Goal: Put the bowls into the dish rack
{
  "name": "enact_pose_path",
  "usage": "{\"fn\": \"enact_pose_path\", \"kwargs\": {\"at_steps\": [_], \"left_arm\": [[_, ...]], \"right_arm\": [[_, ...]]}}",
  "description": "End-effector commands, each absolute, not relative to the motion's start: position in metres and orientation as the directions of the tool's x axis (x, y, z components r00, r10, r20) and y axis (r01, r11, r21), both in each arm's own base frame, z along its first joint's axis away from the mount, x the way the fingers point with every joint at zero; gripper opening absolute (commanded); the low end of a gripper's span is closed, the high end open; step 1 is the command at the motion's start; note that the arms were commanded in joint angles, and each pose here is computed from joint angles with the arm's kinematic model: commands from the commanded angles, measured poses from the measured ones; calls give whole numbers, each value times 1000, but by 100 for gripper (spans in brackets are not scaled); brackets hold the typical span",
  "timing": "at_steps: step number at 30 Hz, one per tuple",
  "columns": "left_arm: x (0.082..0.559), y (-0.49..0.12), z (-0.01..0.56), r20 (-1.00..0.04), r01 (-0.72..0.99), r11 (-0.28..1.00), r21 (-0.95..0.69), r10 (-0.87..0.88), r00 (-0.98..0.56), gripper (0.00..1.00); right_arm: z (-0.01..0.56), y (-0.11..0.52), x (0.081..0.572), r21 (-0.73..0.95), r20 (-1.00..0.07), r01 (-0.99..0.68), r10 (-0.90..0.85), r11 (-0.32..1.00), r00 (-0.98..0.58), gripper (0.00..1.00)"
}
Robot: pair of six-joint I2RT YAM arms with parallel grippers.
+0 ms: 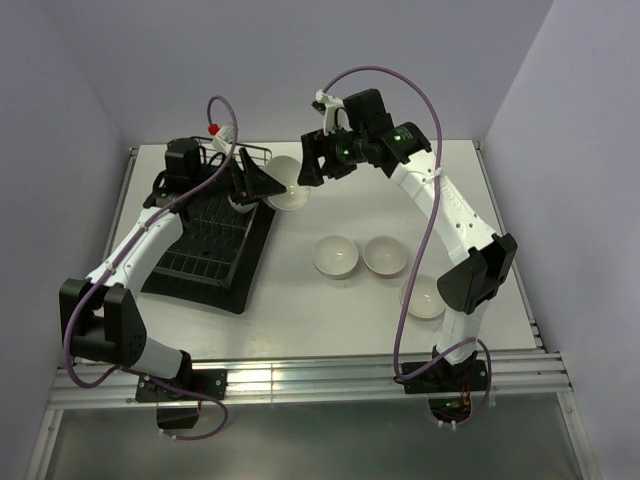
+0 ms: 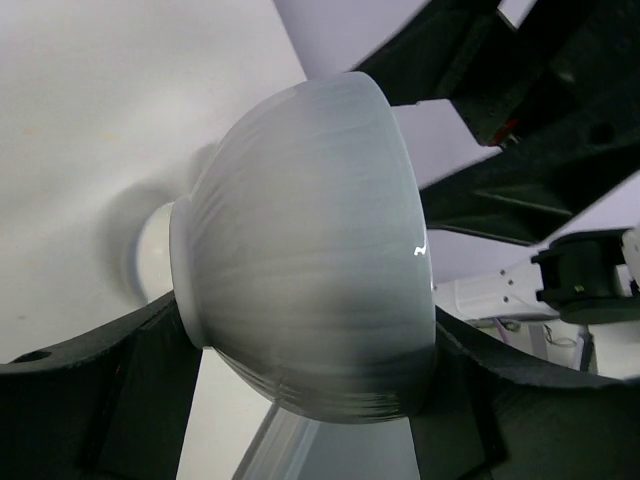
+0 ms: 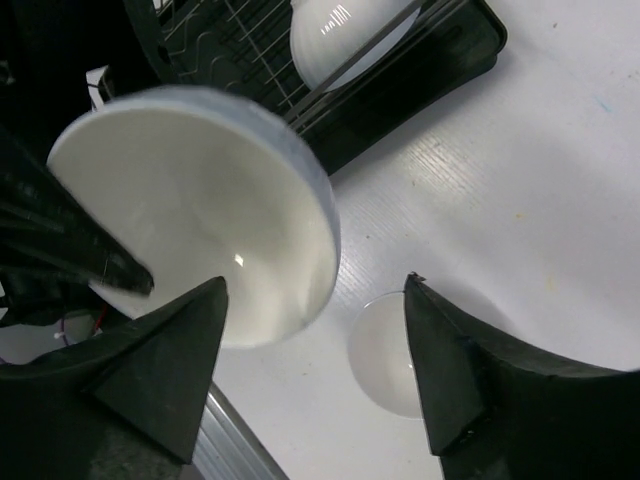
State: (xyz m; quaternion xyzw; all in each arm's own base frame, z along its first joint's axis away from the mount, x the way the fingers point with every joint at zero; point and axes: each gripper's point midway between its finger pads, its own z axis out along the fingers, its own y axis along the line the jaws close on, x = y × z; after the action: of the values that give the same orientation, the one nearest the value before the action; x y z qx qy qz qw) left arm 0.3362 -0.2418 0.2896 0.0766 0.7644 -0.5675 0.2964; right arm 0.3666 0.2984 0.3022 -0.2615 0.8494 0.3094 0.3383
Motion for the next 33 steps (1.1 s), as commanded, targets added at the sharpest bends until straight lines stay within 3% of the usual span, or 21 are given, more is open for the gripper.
{"fn": "enact_pose_path", "kwargs": {"at_steps": [1,11,17,24,33], "left_arm": [[351,-218,325,-651,538,392,-747,-264,-712,0],[417,-107,296,-748,421,692,-586,-262,-610,0],[443,-59,275,-829,380,840,-387,-137,-542,0],[461,-36,247,-852,365,901,-235,-9,-524,0],[482,-25,222,-838,369,914,-172,61,-542,0]], "right_arm": [[352,296,365,324,-822,-696,-173,641,-542,81],[349,281,365,323,-814,-684,-177,654,-553,84],[347,276,365,319,-811,-676,-178,664,-557,84],[345,274,367,316,-808,-672,-181,670,-560,84],[339,272,368,319,-800,-666,-186,675,-571,84]]}}
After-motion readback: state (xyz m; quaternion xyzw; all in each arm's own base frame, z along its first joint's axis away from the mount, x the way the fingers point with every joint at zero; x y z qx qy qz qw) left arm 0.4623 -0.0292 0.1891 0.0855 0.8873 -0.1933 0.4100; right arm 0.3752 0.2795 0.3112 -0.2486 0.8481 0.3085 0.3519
